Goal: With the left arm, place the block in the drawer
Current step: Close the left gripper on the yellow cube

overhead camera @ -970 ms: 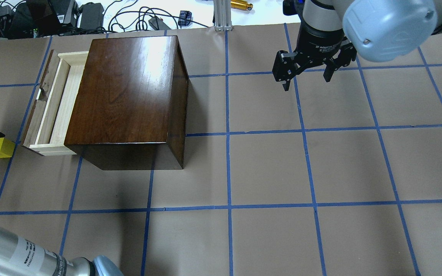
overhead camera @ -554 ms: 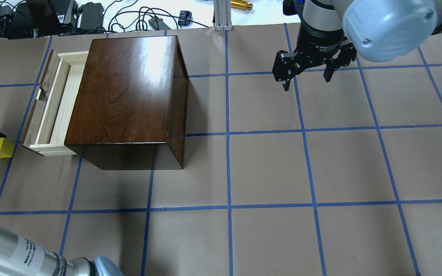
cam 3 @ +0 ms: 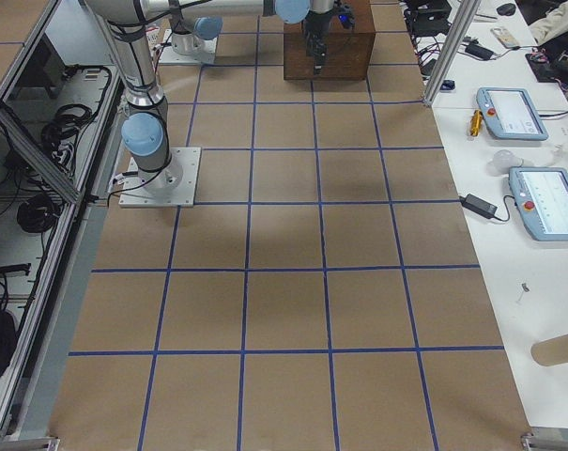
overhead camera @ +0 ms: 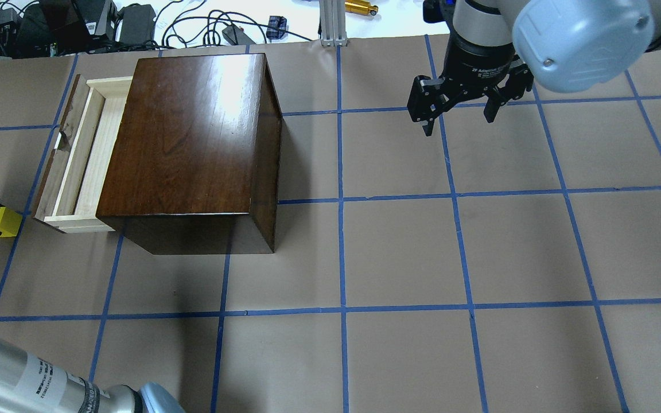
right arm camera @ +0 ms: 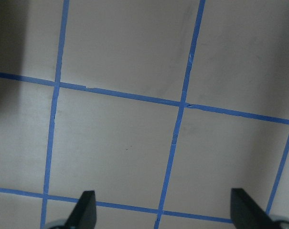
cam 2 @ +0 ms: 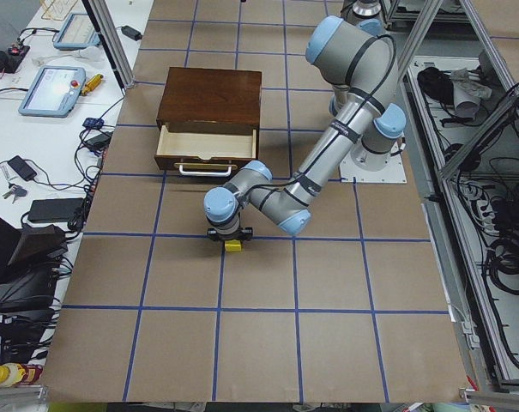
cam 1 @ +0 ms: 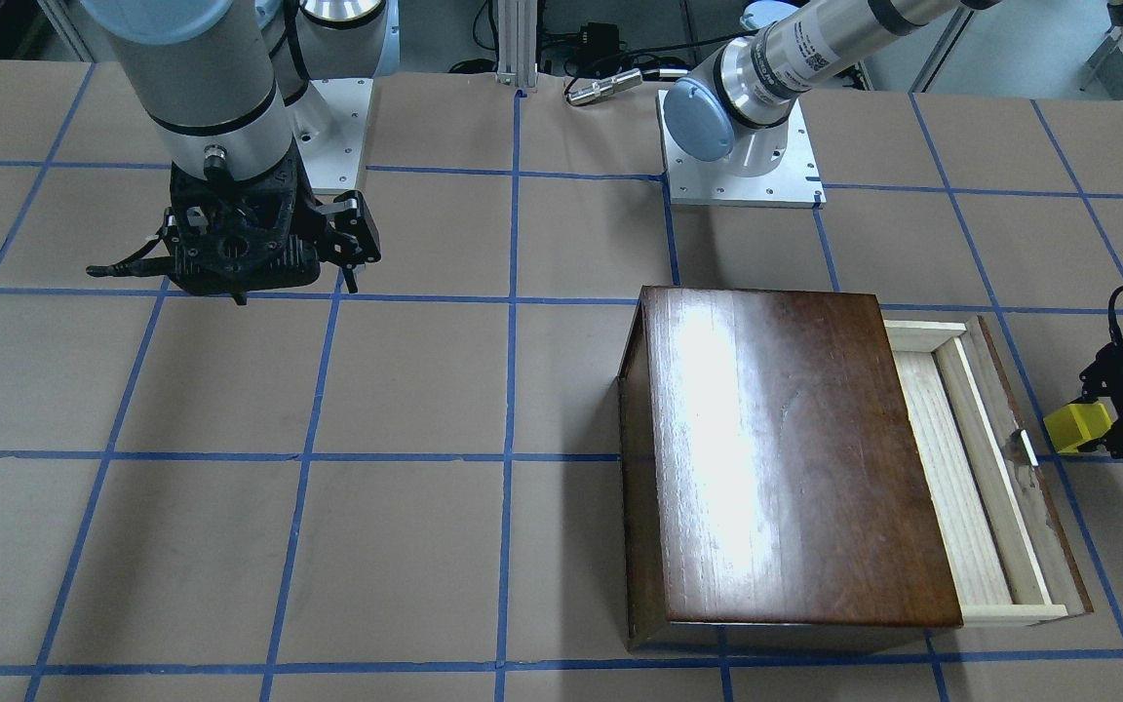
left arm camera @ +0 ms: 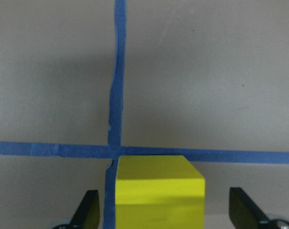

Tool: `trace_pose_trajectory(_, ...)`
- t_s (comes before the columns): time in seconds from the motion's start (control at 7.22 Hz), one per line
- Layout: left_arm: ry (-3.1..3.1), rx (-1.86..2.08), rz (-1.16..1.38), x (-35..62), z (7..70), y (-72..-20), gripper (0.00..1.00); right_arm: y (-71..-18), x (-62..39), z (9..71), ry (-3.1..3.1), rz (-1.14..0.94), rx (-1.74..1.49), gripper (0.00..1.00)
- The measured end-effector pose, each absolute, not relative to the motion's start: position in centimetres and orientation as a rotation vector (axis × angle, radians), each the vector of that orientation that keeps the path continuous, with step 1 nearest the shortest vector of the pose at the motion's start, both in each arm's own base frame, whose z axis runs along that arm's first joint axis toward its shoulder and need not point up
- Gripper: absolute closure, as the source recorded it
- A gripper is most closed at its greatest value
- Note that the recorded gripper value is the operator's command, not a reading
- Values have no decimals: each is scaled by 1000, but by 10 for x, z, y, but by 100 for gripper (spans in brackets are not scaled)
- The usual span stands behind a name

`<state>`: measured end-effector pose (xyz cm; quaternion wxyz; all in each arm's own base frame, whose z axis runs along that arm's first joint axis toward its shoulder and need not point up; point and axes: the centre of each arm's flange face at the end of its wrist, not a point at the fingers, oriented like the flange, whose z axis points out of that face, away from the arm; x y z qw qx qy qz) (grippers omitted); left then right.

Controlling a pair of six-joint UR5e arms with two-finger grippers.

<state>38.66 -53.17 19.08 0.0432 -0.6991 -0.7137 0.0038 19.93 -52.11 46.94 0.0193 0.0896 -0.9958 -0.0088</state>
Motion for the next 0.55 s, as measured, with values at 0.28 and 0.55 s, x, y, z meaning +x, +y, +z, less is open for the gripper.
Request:
trace_pose_trajectory(0.28, -2182, -2139, 12, 387, 191, -532, 99, -521, 199, 469, -3090, -27, 277, 0)
trace_pose_trajectory(0.55, -2183, -2140, 12, 387, 190, -532, 100, -521, 199, 469, -3090, -27, 278, 0)
